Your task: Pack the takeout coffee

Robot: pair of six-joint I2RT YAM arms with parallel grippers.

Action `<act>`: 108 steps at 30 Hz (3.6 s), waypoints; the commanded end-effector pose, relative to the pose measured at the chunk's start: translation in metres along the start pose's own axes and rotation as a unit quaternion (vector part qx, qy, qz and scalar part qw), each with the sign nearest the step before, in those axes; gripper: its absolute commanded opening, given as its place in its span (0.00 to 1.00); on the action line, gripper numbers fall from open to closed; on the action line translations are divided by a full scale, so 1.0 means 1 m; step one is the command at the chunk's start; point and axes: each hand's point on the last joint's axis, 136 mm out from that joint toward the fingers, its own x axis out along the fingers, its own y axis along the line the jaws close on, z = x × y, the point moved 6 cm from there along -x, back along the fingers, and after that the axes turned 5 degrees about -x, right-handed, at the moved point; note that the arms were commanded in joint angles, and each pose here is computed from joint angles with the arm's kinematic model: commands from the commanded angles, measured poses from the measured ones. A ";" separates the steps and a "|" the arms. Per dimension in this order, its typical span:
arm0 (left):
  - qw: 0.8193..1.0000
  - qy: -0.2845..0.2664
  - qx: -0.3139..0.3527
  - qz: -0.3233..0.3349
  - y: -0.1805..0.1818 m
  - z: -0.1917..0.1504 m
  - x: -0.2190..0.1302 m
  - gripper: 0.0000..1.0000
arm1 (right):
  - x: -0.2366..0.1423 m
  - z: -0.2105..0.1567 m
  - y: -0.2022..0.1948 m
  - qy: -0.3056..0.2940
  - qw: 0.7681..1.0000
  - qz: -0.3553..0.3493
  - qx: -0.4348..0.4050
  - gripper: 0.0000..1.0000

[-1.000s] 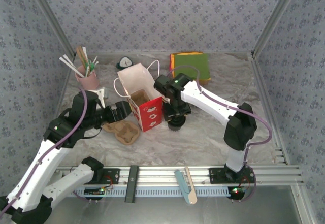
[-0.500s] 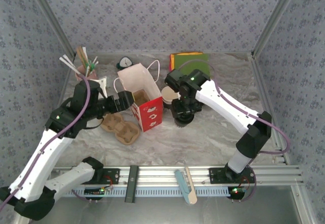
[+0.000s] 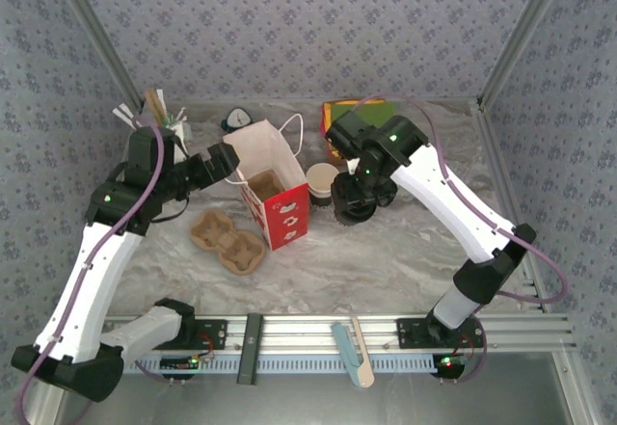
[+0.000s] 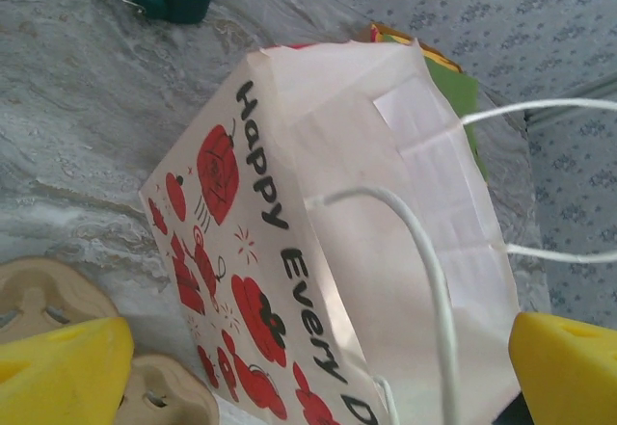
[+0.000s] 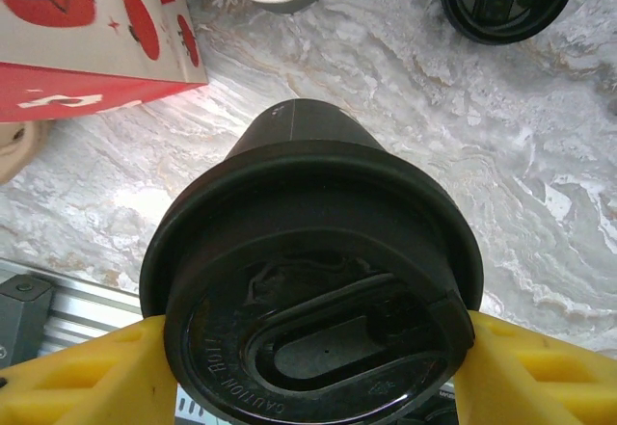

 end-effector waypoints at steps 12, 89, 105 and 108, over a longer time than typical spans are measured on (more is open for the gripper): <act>0.997 0.041 0.020 -0.059 -0.026 -0.001 0.033 1.00 | -0.060 0.012 0.003 -0.081 0.996 0.037 -0.020 0.67; 0.997 0.023 0.027 -0.062 -0.032 -0.011 0.021 1.00 | -0.094 0.050 0.071 -0.224 0.962 0.141 -0.072 0.68; 0.998 -0.012 0.045 -0.044 -0.019 -0.013 -0.018 1.00 | -0.054 0.089 0.097 -0.210 0.967 0.112 -0.095 0.68; 0.998 -0.019 0.042 -0.032 -0.015 -0.012 -0.022 1.00 | -0.044 0.095 0.103 -0.200 0.969 0.110 -0.099 0.68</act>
